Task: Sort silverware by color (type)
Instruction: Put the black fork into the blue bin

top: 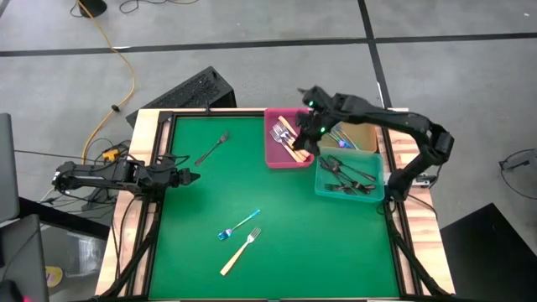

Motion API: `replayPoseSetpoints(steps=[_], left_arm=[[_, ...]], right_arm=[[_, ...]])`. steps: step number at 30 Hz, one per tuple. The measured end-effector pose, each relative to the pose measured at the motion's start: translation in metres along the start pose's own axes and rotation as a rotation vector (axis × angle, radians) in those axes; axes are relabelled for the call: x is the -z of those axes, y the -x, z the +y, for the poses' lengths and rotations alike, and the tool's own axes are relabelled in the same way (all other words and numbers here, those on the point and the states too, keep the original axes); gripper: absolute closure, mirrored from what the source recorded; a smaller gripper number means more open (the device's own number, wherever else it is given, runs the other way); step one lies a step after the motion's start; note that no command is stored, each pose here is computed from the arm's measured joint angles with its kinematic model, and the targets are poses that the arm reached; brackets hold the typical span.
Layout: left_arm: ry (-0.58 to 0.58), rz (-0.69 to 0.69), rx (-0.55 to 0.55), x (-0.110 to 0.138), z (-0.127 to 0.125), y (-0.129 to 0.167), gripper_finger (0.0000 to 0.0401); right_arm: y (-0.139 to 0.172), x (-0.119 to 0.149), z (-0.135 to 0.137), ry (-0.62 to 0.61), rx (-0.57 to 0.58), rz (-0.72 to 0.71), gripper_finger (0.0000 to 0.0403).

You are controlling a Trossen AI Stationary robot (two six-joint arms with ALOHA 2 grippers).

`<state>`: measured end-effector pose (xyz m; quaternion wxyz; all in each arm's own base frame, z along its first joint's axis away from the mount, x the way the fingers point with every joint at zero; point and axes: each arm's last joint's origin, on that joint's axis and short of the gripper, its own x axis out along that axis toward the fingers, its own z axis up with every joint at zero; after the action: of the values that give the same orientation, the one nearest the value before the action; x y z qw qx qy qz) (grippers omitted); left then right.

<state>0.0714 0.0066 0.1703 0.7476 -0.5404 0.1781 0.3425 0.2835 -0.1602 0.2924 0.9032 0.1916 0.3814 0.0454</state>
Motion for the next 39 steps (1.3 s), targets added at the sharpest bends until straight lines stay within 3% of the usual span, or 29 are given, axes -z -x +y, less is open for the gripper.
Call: replayPoseSetpoints(steps=[4,13,21,25,32,35,39], left_arm=[[-0.007,0.000,0.000,0.000,0.000,0.000,0.0195],[-0.011,-0.004,-0.012,0.000,0.001,0.000,0.0195],[0.044,-0.002,-0.049,0.001,0.005,0.000,0.0195],[0.178,-0.018,0.031,-0.001,-0.003,0.000,0.0195],[0.083,-0.121,0.419,-0.010,-0.049,0.004,0.0195],[0.001,-0.197,0.369,-0.016,-0.060,0.004,0.0195],[-0.106,-0.220,0.142,-0.024,-0.068,-0.005,0.0195]], right_arm=[[-0.021,-0.004,0.033,0.101,-0.042,0.022,0.0276],[-0.056,-0.005,0.106,0.351,0.010,0.016,0.0276],[-0.070,-0.006,0.150,0.460,0.044,-0.086,0.0276],[-0.072,-0.007,0.157,0.473,0.083,-0.111,0.0276],[-0.069,-0.010,0.147,0.422,0.123,-0.121,0.0276],[-0.067,-0.012,0.141,0.406,0.138,-0.125,0.0276],[-0.065,-0.014,0.133,0.387,0.154,-0.131,0.0276]])
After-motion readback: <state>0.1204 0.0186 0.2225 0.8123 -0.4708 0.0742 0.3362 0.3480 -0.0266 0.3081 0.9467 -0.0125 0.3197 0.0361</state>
